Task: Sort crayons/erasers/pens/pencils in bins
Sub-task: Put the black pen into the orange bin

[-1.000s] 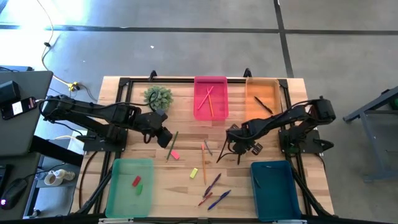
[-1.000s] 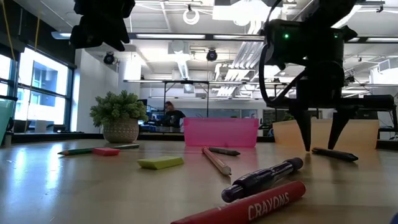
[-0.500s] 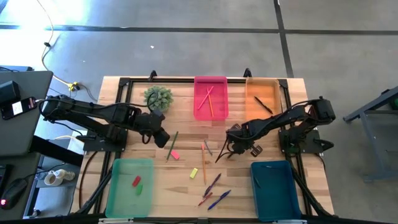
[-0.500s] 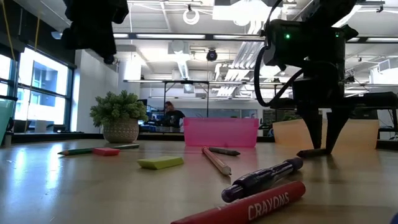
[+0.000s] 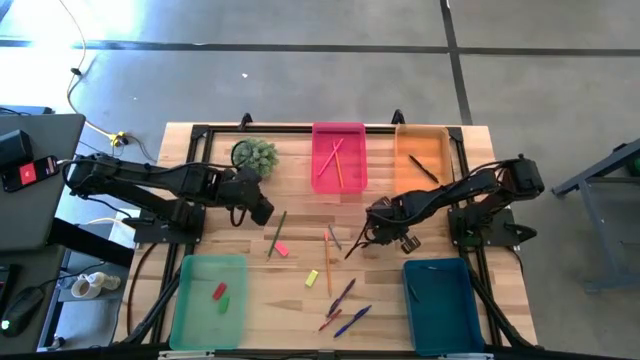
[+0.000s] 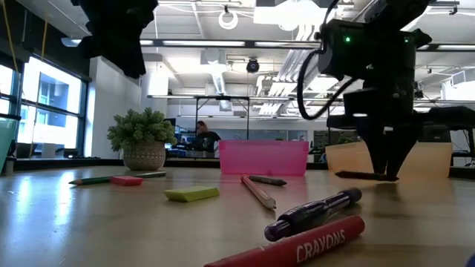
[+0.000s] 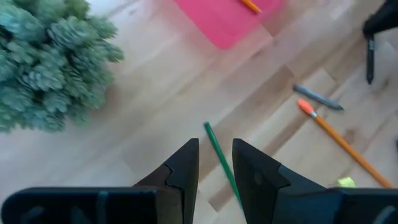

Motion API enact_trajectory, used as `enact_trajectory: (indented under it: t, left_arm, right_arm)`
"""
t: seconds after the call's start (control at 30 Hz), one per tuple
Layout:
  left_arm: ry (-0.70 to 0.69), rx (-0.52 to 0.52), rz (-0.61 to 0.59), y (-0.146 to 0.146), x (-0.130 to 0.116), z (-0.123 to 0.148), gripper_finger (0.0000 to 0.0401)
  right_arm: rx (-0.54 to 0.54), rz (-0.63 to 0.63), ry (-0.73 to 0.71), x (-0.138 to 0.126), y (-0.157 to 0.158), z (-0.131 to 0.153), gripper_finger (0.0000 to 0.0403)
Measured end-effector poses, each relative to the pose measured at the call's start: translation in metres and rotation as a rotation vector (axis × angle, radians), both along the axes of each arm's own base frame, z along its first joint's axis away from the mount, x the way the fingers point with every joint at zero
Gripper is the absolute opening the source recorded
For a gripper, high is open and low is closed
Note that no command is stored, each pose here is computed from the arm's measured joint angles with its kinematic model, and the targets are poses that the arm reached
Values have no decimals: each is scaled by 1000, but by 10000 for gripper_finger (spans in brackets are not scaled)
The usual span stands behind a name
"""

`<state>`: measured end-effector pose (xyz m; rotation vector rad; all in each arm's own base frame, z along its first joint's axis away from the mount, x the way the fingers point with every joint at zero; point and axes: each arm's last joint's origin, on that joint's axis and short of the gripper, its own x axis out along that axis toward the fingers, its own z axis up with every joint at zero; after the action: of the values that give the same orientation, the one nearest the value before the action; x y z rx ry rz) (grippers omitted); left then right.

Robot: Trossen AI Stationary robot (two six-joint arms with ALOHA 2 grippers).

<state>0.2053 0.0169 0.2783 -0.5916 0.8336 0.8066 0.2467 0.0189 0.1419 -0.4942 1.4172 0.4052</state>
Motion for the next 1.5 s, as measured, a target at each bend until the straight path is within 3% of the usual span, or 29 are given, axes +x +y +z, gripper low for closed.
enact_trajectory:
  t: [0.13, 0.47, 0.77, 1.03, 1.27, 1.5]
  left_arm:
    - [15, 27, 11, 8, -1, 0, 85]
    - [83, 89, -36, 25, -4, 0, 88]
    - [132, 107, -118, 38, -6, 0, 107]
    - [156, 124, -136, 45, -8, 0, 130]
    - [151, 118, -126, 45, -8, 0, 165]
    - [96, 45, -56, 44, -8, 0, 172]
  right_arm:
    - [17, -107, -45, -2, 0, 10, 19]
    - [67, -584, -309, -6, -4, 49, 10]
    - [-37, -960, -586, -23, -15, 82, 10]
    - [-182, -1342, -747, -45, -47, 98, 9]
    - [-217, -1700, -662, -70, -81, 95, 9]
    - [-136, -1818, -411, -89, -111, 87, 9]
